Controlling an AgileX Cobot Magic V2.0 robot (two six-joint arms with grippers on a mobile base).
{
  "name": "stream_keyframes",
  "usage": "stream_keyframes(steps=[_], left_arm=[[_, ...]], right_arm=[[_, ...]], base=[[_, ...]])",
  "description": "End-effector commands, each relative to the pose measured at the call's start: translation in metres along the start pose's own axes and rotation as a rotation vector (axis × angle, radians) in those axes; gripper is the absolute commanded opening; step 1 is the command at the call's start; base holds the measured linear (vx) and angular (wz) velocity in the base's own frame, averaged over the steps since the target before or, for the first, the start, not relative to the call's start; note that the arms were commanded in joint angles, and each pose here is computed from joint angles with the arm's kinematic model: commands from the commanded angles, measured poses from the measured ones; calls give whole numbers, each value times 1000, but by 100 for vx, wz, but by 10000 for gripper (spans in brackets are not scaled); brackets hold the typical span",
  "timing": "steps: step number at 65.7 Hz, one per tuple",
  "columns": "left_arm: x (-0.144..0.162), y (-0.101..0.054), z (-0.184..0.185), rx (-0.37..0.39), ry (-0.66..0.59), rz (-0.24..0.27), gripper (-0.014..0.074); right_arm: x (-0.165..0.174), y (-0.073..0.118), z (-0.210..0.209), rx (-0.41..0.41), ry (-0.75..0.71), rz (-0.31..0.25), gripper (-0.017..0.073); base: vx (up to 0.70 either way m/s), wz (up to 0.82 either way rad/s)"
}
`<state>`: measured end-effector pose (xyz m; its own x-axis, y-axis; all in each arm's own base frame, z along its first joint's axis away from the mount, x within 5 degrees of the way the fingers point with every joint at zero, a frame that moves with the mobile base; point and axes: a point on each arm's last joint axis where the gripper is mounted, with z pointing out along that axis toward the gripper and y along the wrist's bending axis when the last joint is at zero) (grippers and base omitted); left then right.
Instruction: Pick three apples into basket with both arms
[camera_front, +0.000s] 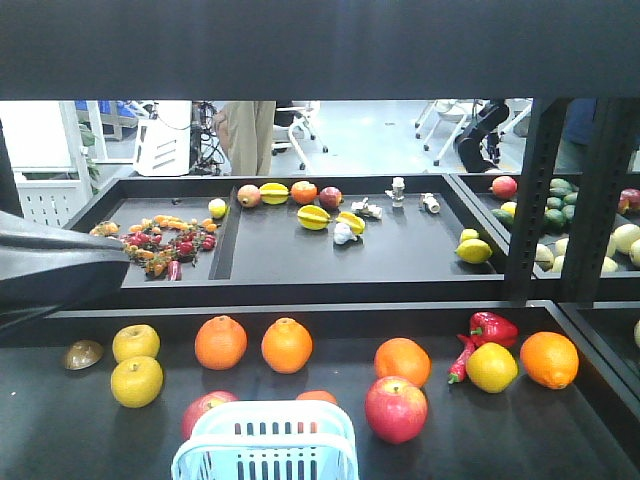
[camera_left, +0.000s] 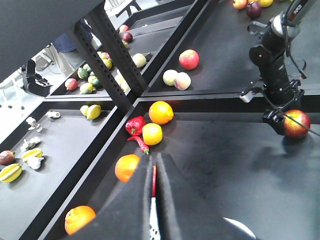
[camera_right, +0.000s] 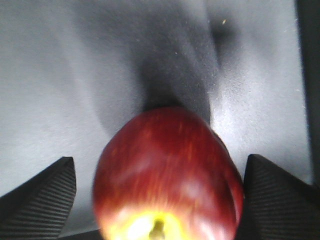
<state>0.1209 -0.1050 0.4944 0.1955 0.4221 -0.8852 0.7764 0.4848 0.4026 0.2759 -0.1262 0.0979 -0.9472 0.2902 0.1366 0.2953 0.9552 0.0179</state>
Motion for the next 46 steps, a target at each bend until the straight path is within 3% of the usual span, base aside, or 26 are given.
stream_keyframes(steps=[1, 46], left_arm=[[-13, 3, -8, -45, -84, -16, -7], [-13, 3, -8, -45, -84, -16, -7]], right_arm=[[-4, -2, -11, 4, -37, 2, 630], [-3, -2, -9, 2, -21, 2, 409]], base=[[0, 0], [0, 0]])
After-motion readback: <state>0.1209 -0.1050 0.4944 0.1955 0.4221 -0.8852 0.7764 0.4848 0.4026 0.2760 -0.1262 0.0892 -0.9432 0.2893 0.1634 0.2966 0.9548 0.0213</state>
